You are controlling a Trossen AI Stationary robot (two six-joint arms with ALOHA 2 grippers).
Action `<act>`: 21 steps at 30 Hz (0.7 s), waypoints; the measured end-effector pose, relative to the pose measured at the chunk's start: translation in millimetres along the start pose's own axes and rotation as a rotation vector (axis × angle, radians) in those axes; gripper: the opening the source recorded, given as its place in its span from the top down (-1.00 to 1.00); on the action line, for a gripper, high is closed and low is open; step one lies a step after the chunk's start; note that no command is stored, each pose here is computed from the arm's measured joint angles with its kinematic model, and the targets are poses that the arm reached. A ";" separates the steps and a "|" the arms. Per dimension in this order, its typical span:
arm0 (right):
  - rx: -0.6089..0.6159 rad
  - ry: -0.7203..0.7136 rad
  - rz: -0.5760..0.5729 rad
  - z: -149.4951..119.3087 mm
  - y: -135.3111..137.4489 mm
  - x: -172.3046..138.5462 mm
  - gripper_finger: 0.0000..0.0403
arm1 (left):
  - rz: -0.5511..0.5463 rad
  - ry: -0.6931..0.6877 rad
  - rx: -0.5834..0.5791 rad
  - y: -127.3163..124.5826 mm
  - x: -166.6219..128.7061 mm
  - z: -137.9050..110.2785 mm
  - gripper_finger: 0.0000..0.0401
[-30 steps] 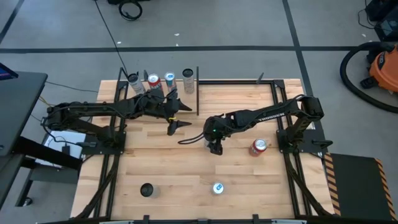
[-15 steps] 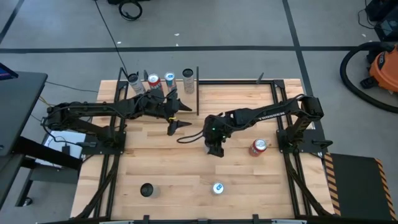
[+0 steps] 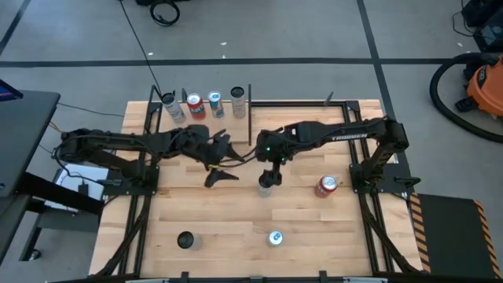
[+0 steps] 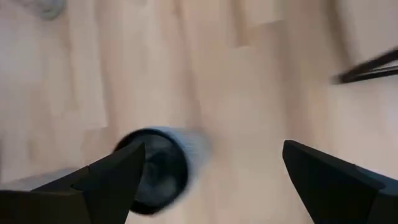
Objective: Place canned beverage on shelf
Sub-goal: Put the white blue soda can aligned with the other white blue soda can on the shelf
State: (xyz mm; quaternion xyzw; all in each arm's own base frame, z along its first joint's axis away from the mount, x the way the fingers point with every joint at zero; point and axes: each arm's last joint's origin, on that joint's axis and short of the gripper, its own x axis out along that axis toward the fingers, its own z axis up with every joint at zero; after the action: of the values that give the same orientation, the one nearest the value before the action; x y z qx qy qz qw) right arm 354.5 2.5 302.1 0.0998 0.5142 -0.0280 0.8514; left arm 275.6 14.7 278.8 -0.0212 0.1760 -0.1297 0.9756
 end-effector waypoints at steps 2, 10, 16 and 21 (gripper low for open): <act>-0.026 -0.001 -0.045 4.7 2.9 -15.3 -0.93 | 0.010 -0.002 0.011 -6.5 2.5 0.6 -0.57; -0.034 -0.025 -0.196 13.7 6.0 -71.3 -0.93 | 0.078 -0.019 0.028 -12.0 25.8 -4.3 -0.57; -0.033 -0.058 -0.232 4.8 4.6 -101.3 -0.93 | 0.078 -0.080 0.024 -11.8 30.5 -0.4 -0.57; -0.007 -0.082 -0.247 -0.7 3.4 -114.1 -0.93 | 0.084 -0.112 0.027 -11.8 30.6 18.9 -0.57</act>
State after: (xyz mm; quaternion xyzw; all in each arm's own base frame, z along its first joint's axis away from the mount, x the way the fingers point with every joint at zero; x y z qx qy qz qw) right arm 300.9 -0.3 402.8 0.0318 0.4876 -0.1347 0.8620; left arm 306.9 -4.7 287.3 -0.0076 0.1202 -0.0897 0.9887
